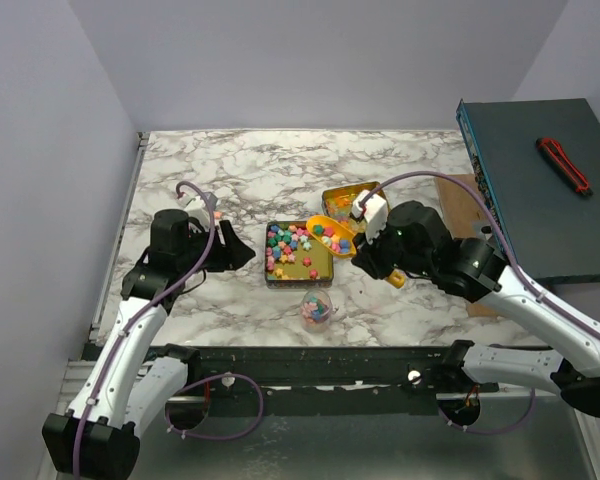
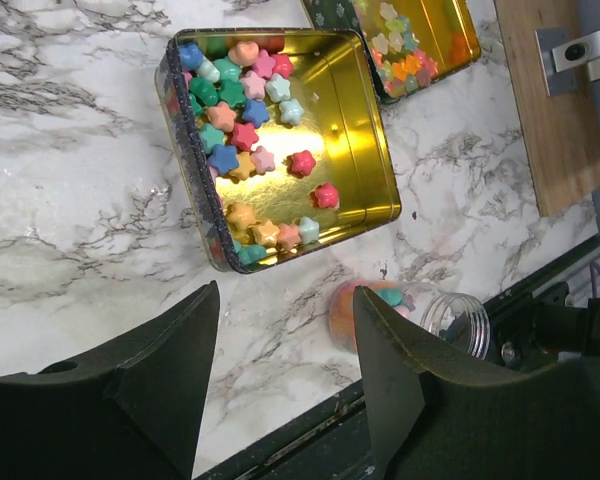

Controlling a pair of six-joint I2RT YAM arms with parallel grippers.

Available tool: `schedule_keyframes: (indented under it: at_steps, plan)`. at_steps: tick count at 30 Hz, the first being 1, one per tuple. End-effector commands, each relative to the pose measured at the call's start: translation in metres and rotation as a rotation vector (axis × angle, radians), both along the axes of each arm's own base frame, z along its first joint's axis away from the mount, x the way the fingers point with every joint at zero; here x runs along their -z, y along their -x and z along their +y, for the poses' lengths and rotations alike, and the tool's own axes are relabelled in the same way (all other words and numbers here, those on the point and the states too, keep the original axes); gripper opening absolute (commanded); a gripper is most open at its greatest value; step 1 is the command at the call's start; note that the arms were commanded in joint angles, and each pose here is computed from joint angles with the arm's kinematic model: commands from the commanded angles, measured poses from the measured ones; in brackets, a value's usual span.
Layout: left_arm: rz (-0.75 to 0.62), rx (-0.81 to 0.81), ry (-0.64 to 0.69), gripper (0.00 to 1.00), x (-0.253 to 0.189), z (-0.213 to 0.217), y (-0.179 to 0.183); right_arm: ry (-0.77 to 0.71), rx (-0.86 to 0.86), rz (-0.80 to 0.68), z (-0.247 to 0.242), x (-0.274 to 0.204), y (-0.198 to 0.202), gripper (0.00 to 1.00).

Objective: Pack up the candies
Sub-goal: Place the fake candies in the packing bottle.

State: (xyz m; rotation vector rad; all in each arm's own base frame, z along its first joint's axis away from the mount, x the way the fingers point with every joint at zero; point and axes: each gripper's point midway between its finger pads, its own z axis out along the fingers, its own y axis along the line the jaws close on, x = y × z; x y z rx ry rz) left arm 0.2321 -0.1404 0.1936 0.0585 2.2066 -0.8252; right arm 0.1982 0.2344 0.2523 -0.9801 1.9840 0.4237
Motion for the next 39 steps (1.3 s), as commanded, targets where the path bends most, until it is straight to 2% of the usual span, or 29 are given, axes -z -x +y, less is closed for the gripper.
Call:
schedule_keyframes:
  at_steps: [1,10,15,28,39]
  plan:
    - [-0.067,-0.071,-0.05,0.58,-0.006,0.015,-0.005,-0.024,0.064,0.103,-0.005,-0.008,0.024,0.01]
    - [-0.116,-0.134,-0.081,0.62,-0.014,0.028,-0.006,0.022,0.015,0.206,0.012,0.002,0.069,0.01]
    - [-0.124,-0.156,-0.094,0.62,-0.014,0.032,-0.006,0.098,-0.002,0.243,0.016,0.014,0.092,0.01]
    - [-0.128,-0.154,-0.087,0.62,-0.016,0.031,-0.005,0.217,0.044,0.357,0.003,0.031,0.125,0.01]
    - [-0.135,-0.149,-0.082,0.62,-0.019,0.03,-0.004,0.311,0.076,0.404,-0.011,0.039,0.135,0.01]
